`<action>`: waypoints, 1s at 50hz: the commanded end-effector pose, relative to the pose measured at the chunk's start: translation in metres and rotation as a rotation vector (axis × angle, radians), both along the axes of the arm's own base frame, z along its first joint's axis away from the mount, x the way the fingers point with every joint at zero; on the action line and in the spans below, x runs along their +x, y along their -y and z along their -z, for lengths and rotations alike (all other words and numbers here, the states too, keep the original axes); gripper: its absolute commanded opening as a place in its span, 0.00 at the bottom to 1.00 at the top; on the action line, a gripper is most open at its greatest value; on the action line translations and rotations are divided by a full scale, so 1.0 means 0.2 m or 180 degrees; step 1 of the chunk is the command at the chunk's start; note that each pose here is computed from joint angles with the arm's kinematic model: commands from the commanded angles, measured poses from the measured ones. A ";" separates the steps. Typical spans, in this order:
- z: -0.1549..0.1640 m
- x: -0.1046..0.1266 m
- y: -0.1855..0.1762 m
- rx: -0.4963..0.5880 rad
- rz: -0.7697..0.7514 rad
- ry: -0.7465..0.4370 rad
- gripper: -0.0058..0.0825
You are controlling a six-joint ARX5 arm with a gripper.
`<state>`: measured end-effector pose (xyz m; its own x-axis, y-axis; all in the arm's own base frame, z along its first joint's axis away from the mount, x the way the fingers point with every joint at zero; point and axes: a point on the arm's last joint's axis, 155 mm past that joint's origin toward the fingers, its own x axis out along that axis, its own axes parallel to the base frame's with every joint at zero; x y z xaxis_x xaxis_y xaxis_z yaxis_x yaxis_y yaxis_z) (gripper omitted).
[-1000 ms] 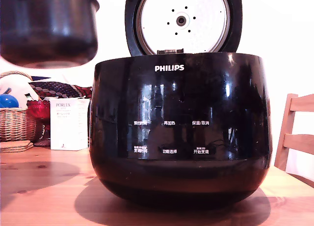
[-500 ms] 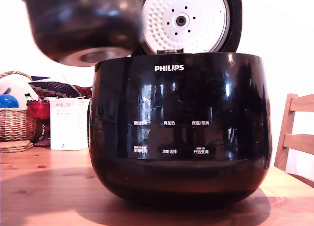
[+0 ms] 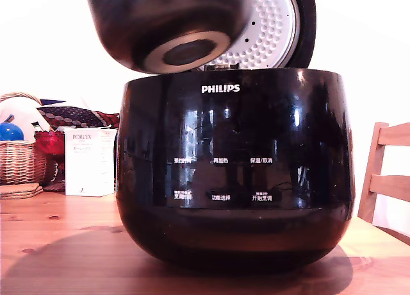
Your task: Place the pot you are holding inside the rice cooker
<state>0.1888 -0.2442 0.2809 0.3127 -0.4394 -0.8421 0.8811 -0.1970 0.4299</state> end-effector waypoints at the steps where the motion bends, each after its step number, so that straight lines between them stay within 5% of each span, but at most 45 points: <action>1: -0.06 0.03 0.07 -0.0143 0.0070 0.0111 0.04; 50: 0.21 0.11 0.31 0.0265 0.0621 0.0044 0.04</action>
